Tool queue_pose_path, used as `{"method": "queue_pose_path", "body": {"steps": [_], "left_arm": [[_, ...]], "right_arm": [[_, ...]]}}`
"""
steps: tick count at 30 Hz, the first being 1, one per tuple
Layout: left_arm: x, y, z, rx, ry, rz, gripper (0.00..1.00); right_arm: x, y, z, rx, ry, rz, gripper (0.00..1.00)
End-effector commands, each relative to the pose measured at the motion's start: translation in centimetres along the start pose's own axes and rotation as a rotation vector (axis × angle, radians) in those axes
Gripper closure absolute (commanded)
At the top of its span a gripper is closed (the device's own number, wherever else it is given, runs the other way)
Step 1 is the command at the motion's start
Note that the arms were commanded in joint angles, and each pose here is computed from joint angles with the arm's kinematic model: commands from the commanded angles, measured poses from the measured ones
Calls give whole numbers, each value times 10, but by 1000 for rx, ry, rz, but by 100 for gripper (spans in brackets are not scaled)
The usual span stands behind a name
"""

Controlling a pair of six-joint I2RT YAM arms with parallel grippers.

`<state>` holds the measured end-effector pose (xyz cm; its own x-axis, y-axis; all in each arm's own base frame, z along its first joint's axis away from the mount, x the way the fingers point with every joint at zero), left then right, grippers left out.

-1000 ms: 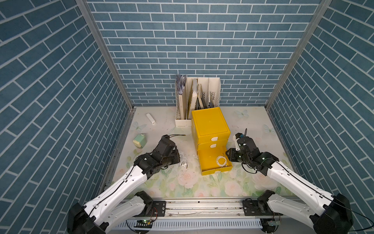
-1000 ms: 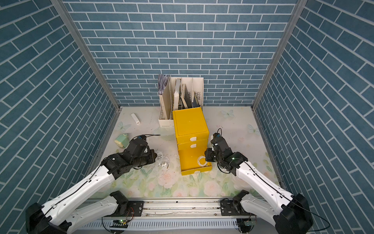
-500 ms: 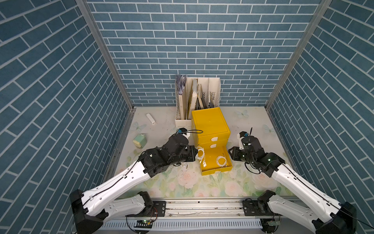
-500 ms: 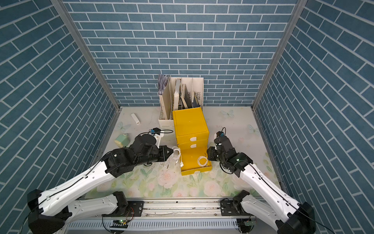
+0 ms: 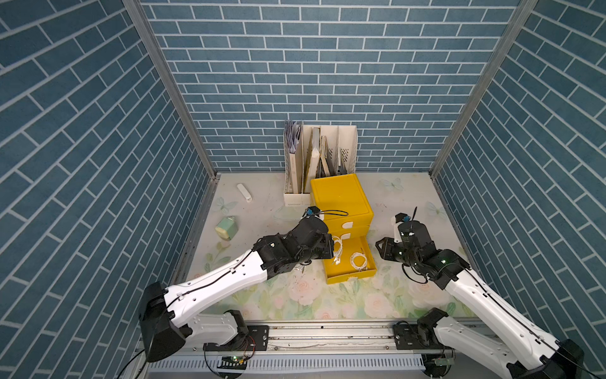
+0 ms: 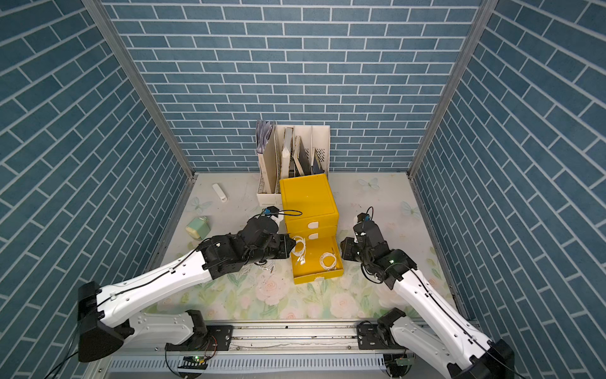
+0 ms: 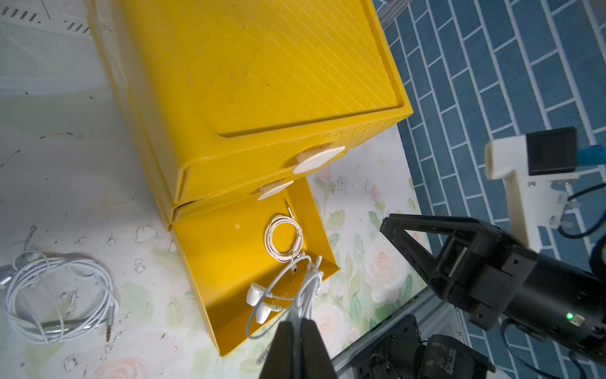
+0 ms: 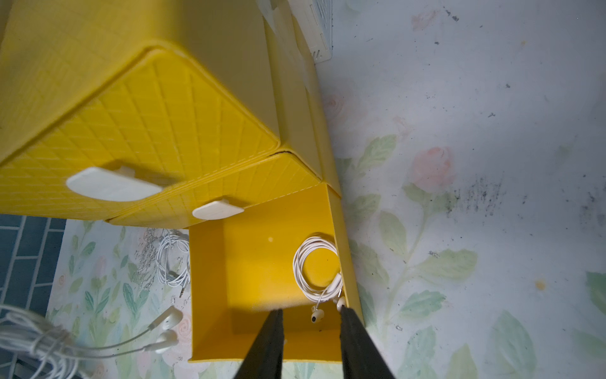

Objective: Place the wired earphones into the drawer by color
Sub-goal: Pick up the wired earphones from the center of the board, then place the wired earphones in the drawer.

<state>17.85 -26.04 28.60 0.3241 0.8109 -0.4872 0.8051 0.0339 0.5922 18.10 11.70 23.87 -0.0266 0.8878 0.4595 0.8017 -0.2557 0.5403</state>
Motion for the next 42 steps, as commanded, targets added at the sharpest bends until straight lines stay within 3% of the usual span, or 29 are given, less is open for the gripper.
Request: {"method": "queue_pose_path", "body": {"steps": [1, 23, 42], "left_arm": [[2, -6, 20, 9, 17, 32, 88], [33, -48, 101, 95, 122, 78, 92], [53, -85, 114, 182, 203, 91, 89]], "right_arm": [[-8, -5, -1, 20, -27, -18, 67], [-20, -14, 4, 31, -20, -8, 67], [-23, -15, 8, 37, -33, -11, 67]]}}
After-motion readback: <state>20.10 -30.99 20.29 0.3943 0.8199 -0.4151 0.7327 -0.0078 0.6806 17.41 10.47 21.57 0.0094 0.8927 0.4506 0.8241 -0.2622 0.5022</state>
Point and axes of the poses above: each gripper's point midway between its finger pads, its own z axis out along the fingers, its own x axis along the line the jaws close on, y = z × x, the point moved 9 cm from there along -z, back along the fingers, and after that the axes turned 6 degrees about z, right-handed, at the moved point
